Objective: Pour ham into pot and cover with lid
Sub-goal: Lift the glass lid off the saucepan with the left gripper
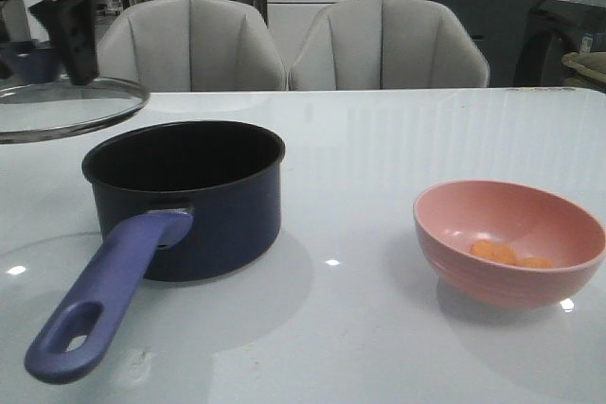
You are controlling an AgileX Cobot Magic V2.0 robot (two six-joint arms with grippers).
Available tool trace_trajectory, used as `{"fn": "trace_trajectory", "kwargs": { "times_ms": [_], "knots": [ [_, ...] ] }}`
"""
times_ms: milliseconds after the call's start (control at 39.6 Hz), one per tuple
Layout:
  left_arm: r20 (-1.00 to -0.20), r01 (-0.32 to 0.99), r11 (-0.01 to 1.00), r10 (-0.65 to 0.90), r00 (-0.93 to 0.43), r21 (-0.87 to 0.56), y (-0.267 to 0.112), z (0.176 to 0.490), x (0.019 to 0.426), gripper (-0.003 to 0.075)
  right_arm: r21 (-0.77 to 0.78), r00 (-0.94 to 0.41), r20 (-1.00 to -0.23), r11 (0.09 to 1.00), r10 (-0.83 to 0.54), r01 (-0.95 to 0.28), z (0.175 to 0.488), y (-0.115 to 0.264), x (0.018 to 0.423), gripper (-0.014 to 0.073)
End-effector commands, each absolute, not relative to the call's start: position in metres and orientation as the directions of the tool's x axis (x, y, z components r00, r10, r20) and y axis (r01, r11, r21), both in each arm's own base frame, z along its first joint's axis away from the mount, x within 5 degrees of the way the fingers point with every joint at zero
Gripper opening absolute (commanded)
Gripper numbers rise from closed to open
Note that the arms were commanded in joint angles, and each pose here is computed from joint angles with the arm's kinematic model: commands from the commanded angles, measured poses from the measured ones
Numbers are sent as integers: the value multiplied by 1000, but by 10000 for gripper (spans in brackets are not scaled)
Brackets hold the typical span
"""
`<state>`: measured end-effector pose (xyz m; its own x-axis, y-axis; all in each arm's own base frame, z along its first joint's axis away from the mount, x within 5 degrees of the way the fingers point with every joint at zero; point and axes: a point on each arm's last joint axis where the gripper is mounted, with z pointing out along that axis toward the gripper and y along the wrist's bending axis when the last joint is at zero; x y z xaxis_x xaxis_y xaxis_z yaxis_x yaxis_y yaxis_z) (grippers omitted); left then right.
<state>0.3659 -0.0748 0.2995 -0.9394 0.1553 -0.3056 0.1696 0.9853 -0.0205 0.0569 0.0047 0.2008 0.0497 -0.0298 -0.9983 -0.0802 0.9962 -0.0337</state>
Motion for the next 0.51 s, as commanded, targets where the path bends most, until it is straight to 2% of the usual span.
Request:
{"fn": "trace_trajectory", "kwargs": {
  "times_ms": [0,253,480],
  "knots": [
    [-428,108,993,80,-900,-41,-54,329,353,155,-35,141,-990,996,-24,-76,208,5,55,148],
    [-440,-23,999,-38,-897,-41,-7,308,334,155,-35,141,-990,996,-24,-76,208,5,55,148],
    [-427,-76,996,-87,-900,-42,9,269,325,155,-35,141,-990,996,-24,-76,208,5,55,148]
  ]
}}
